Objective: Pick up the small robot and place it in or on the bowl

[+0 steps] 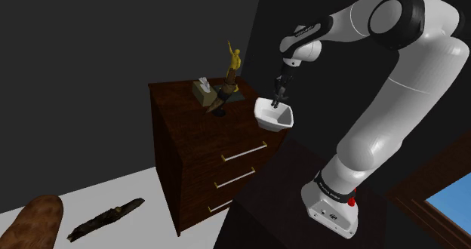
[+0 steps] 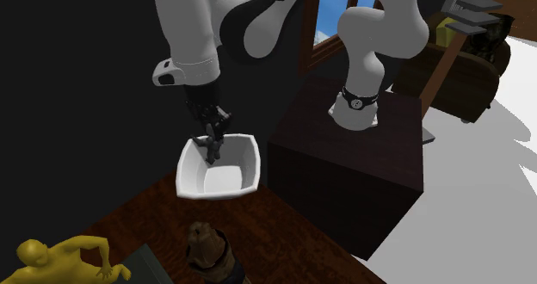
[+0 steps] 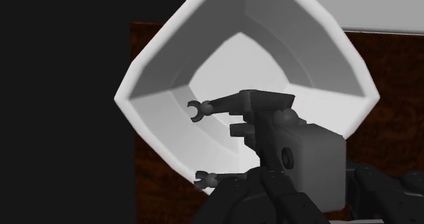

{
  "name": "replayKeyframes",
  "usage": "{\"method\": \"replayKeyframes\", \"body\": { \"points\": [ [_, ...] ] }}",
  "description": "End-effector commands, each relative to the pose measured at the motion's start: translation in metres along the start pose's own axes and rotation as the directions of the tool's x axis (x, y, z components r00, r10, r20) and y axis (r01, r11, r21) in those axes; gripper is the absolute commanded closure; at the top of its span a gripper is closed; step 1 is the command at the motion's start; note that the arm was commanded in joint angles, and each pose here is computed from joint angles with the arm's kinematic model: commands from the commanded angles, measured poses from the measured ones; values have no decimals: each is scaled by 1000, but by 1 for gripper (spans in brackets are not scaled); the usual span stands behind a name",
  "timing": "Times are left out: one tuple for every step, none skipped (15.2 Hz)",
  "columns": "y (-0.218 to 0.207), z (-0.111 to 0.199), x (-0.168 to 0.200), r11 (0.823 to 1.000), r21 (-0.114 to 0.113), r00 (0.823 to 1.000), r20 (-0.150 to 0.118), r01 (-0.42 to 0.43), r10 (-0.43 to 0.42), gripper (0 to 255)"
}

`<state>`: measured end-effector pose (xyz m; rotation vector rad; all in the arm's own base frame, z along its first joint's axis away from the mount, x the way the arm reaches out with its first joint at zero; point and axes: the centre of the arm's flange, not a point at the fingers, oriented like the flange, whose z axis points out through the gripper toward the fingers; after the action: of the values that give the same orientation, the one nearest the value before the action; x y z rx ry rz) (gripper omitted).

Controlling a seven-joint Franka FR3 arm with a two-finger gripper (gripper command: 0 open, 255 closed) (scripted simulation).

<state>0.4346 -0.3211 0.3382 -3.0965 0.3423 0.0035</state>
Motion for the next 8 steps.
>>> {"method": "replayKeyframes", "body": {
  "points": [
    [-1, 10, 0, 1000, 0, 1000, -1, 0, 0, 255],
    [-1, 17, 0, 1000, 0, 1000, -1, 0, 0, 255],
    [-1, 17, 0, 1000, 0, 1000, -1, 0, 0, 255],
    [-1, 17, 0, 1000, 0, 1000, -1, 0, 0, 255],
    [-1, 17, 0, 1000, 0, 1000, -1, 0, 0, 255],
    [-1, 17, 0, 1000, 0, 1000, -1, 0, 0, 255],
    [-1, 17, 0, 1000, 0, 1000, -1, 0, 0, 255],
    [-1, 17, 0, 1000, 0, 1000, -1, 0, 0, 255]
  ]
}}
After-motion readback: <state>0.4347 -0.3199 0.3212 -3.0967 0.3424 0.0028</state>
